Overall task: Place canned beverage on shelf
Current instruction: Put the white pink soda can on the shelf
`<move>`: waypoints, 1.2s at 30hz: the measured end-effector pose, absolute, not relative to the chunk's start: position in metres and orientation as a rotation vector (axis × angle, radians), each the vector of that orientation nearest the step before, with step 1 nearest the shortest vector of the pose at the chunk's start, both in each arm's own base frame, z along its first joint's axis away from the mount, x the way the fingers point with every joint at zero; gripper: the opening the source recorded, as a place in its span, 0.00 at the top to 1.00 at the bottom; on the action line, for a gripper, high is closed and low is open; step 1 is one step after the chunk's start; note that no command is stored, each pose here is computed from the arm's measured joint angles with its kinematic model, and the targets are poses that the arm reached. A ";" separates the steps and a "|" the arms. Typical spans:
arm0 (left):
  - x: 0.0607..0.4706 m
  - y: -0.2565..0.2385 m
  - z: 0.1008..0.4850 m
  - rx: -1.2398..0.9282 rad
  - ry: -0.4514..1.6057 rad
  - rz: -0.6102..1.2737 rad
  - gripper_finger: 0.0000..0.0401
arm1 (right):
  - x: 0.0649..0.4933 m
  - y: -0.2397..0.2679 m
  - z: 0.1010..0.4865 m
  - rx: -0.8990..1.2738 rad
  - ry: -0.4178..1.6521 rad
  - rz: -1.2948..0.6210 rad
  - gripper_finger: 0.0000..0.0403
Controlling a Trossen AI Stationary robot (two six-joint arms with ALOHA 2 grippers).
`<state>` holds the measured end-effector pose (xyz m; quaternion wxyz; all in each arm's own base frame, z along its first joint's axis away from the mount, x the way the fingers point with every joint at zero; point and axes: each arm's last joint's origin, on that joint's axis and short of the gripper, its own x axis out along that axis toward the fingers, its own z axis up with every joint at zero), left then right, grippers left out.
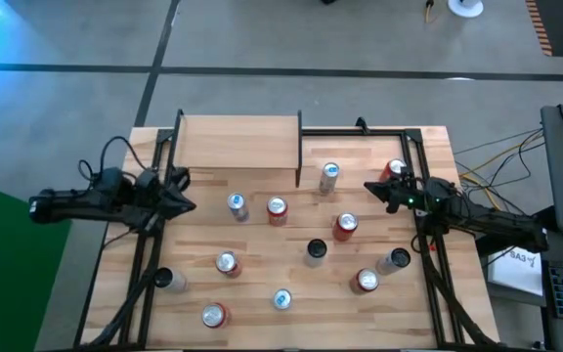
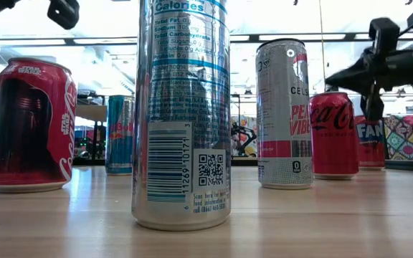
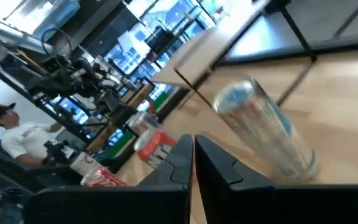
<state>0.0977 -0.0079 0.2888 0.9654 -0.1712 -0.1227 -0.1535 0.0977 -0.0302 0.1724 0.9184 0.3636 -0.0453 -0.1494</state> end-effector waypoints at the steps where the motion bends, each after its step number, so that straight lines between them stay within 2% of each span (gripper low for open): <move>1: 0.100 -0.008 0.292 -0.355 -0.247 -0.308 1.00 | 0.097 -0.030 0.178 0.727 -0.110 -0.302 0.98; 9: 0.115 -0.008 0.314 -0.326 -0.187 -0.289 1.00 | 0.093 -0.030 0.221 0.569 -0.152 -0.333 0.98; 19: 0.133 -0.007 0.330 -0.344 -0.039 -0.221 1.00 | 0.101 -0.032 0.263 0.497 -0.105 -0.334 0.98; 28: 0.138 -0.004 0.317 -0.491 0.317 0.016 1.00 | 0.120 -0.038 0.278 0.459 0.090 -0.369 0.98; 36: 0.147 -0.019 0.324 -0.607 0.527 0.016 1.00 | 0.121 -0.038 0.280 0.482 0.176 -0.387 0.98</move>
